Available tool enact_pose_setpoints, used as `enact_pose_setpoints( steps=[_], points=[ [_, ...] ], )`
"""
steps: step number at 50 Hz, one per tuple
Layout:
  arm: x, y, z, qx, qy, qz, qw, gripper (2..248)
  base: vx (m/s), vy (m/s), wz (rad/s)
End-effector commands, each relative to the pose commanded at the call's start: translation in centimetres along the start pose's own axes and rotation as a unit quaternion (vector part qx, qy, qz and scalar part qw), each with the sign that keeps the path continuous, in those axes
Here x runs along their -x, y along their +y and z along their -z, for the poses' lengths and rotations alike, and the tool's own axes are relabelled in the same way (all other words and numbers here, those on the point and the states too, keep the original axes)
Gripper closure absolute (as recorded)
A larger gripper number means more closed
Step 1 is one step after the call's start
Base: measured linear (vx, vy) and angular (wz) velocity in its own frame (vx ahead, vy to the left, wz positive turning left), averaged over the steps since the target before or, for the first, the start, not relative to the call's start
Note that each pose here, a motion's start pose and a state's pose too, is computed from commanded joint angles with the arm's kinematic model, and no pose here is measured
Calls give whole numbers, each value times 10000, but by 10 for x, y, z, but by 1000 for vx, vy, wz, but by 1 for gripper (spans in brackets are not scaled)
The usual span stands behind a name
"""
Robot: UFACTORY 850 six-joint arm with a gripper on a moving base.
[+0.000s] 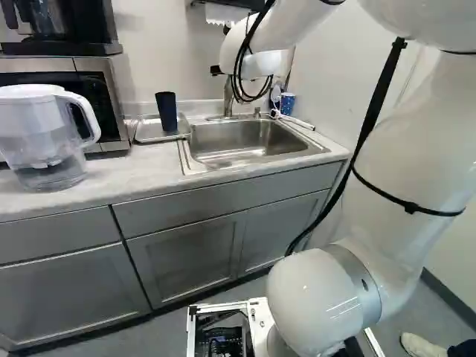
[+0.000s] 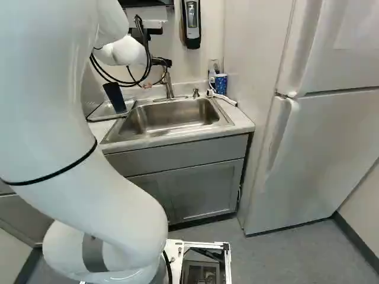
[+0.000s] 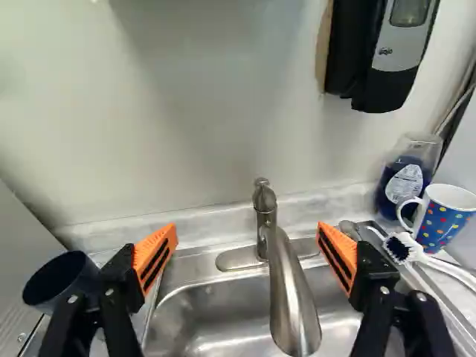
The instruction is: Rinse the cup and place it in the tray
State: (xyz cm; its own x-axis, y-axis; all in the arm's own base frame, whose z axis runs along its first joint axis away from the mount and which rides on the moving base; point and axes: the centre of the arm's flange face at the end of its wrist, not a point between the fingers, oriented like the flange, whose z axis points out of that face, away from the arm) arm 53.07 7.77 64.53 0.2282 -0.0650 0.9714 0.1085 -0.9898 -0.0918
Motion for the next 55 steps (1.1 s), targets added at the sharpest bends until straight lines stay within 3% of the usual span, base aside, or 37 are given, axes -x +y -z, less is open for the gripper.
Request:
enact_pose_setpoints(
  steps=[12,28,41,55],
  points=[
    [7,13,20,118,-207,-27,9997,3,0,0,0],
    [25,15,38,164,-956,-40,9953,3,0,0,0],
    [37,15,42,182,-1632,4,9864,3,0,0,0],
    [49,16,47,207,-2353,72,9717,3,0,0,0]
  ],
)
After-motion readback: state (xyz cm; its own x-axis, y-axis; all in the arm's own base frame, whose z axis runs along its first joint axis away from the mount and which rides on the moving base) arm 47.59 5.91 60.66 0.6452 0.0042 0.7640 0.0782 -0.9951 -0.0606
